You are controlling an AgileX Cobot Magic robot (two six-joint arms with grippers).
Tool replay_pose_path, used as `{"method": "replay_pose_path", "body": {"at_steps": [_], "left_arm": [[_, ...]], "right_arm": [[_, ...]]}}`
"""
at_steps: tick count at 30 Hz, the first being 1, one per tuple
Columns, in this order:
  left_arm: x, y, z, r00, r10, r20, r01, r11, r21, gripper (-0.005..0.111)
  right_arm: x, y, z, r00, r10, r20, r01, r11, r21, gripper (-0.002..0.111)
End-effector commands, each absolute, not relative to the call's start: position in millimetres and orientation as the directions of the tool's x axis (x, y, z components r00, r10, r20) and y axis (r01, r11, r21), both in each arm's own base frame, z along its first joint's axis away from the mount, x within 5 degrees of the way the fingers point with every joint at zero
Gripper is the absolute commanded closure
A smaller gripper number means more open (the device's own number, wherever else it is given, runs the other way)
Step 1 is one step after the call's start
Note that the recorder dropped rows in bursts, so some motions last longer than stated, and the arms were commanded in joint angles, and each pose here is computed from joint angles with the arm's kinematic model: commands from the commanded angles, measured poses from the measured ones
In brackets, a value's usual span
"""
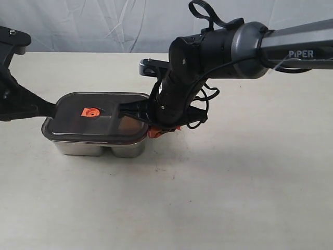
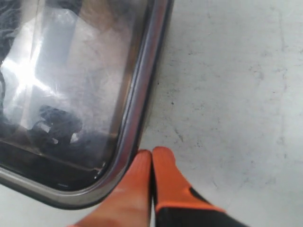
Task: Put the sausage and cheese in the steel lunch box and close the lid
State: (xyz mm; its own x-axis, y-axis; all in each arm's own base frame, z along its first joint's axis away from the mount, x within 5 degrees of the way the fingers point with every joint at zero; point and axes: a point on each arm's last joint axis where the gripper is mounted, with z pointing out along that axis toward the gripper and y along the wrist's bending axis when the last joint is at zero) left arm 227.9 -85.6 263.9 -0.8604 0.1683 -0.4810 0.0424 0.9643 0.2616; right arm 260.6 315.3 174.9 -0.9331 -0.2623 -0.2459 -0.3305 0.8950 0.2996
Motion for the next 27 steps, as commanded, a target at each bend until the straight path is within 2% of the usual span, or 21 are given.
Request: {"method": "replay_pose_path", "body": {"at_steps": [1, 10, 15, 27], "left_arm": [[226, -82, 265, -0.866, 0.164, -0.472, 0.029, 0.959, 0.281, 0.107], [230, -80, 268, -0.837, 0.221, -0.500, 0.048, 0.941, 0.336, 0.107], [237, -85, 272, -0.781, 0.265, -0.566, 0.091, 0.944, 0.317, 0.107], [234, -88, 269, -0.805, 0.240, -0.543, 0.104, 0.957, 0.269, 0.107]], "right_arm": [[264, 318, 178, -0.925, -0.251, -0.285, -0.338, 0.886, 0.317, 0.109], [263, 318, 178, -0.925, -0.258, -0.279, -0.341, 0.887, 0.311, 0.109], [262, 314, 176, -0.918, -0.297, -0.262, -0.366, 0.889, 0.274, 0.109], [265, 300, 175, -0.905, -0.350, -0.243, -0.385, 0.916, 0.117, 0.109]]}}
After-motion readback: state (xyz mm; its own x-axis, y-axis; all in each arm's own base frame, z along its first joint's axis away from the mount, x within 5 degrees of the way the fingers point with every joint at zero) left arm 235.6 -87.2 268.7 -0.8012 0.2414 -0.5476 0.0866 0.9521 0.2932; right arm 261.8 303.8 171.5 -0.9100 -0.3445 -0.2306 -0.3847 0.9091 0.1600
